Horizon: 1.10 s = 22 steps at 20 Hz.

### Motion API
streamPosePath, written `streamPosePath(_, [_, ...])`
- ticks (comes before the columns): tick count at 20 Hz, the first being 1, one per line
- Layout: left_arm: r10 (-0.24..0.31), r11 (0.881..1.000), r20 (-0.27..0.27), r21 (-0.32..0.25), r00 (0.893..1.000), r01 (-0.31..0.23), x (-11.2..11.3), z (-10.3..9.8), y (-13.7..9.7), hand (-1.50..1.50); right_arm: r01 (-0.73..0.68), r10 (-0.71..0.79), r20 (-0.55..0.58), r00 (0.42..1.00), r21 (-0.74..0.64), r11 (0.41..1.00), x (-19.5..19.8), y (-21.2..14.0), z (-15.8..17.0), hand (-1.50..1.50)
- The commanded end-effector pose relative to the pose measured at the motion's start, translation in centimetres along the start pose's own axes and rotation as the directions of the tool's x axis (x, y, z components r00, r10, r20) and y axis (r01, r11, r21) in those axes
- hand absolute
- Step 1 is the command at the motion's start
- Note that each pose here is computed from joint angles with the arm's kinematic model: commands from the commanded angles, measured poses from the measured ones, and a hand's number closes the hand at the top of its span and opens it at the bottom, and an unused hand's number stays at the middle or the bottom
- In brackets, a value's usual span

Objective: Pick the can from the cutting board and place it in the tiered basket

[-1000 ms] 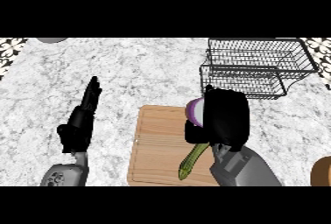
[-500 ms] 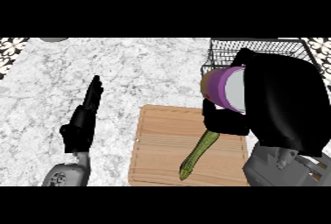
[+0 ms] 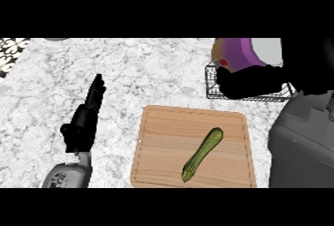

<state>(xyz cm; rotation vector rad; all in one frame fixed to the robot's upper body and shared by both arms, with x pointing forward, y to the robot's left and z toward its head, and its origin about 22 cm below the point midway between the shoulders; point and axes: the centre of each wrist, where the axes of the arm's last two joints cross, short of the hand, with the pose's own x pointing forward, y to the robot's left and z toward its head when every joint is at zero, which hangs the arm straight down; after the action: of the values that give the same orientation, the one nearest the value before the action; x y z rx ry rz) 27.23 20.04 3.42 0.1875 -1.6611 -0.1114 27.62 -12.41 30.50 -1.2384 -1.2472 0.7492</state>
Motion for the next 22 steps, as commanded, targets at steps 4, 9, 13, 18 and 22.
streamPosePath(4, [0.001, 1.000, 0.013, 0.000, 1.000, -0.001, 0.9, 1.4, -1.3, 0.00, -0.011, 0.006, -0.158, 0.987, -0.031, 0.999, 0.8, -0.1, -4.7, 1.50])
streamPosePath(9, [0.011, 1.000, 0.012, -0.013, 1.000, -0.011, 0.0, 0.8, -0.2, 0.00, -0.083, 0.073, -0.178, 0.981, -0.051, 0.995, -0.6, 0.5, -8.1, 1.50])
streamPosePath(13, [-0.022, 1.000, 0.012, 0.000, 1.000, 0.022, -2.5, 0.9, -0.7, 0.00, -0.135, 0.129, -0.160, 0.979, -0.024, 0.991, -1.4, 0.6, -8.1, 1.50])
streamPosePath(18, [-0.005, 1.000, 0.000, 0.025, 1.000, 0.005, -0.9, 0.4, 0.6, 0.00, -0.153, 0.150, -0.190, 0.970, -0.004, 0.988, -5.7, 3.7, -10.4, 1.50])
streamPosePath(22, [0.014, 1.000, 0.007, 0.002, 1.000, -0.014, -0.8, 0.4, 1.1, 0.00, 0.127, -0.125, -0.327, 0.937, -0.016, 0.992, -8.0, 3.4, -12.6, -1.50])
